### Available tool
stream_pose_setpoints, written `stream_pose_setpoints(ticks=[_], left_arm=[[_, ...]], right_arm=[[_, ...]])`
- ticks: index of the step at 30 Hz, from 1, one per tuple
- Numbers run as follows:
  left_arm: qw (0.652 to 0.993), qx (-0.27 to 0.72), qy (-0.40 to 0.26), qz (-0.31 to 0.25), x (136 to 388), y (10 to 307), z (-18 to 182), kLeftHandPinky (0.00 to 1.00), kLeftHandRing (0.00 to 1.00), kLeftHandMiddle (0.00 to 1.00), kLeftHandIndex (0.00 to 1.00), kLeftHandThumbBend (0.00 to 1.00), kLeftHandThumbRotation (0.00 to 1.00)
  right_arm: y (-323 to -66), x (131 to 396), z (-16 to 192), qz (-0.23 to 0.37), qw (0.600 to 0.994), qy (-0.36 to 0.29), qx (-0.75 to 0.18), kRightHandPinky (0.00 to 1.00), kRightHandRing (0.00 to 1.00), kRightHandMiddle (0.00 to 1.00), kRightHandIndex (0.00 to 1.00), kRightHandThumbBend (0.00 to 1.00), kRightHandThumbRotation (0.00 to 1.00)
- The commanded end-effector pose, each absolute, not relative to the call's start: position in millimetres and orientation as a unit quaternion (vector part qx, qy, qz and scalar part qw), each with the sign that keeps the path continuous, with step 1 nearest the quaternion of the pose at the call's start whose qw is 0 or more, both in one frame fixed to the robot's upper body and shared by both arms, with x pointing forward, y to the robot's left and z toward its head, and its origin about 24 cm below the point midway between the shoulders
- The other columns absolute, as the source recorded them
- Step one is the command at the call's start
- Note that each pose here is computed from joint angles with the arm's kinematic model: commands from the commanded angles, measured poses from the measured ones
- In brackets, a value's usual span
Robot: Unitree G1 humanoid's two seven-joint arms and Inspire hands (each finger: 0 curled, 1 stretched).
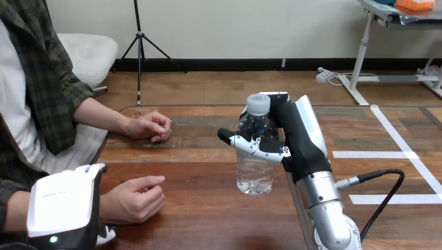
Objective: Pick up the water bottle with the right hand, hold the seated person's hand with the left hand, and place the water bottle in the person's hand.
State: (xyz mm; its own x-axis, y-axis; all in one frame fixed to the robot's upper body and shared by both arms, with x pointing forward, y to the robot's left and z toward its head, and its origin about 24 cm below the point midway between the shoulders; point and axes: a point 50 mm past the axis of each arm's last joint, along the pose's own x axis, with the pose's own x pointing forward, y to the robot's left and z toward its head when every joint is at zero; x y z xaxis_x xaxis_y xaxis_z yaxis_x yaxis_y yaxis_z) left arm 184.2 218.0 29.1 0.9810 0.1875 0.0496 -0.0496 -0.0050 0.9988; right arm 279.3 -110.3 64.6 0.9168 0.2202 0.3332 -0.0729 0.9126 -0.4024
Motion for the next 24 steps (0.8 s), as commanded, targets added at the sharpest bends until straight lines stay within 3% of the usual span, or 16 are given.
stream_pose_setpoints(ticks=[1, 16, 24], left_arm=[[0.681, 0.723, 0.03, 0.108, 198, 224, 38, 0.69, 0.74, 0.77, 0.75, 0.88, 0.01], [0.677, 0.729, 0.056, 0.076, 215, 232, 22, 0.66, 0.7, 0.72, 0.69, 0.9, 0.0], [0.662, 0.744, 0.077, 0.053, 225, 236, 10, 0.67, 0.69, 0.72, 0.69, 0.9, 0.0]], right_arm=[[-107, 285, 95, 0.069, 0.948, -0.253, -0.178, 0.0, 0.04, 0.02, 0.0, 0.31, 0.0], [-110, 285, 97, 0.068, 0.947, -0.256, -0.181, 0.01, 0.11, 0.02, 0.0, 0.31, 0.0], [-110, 285, 96, 0.069, 0.948, -0.255, -0.179, 0.0, 0.05, 0.01, 0.0, 0.31, 0.0]])
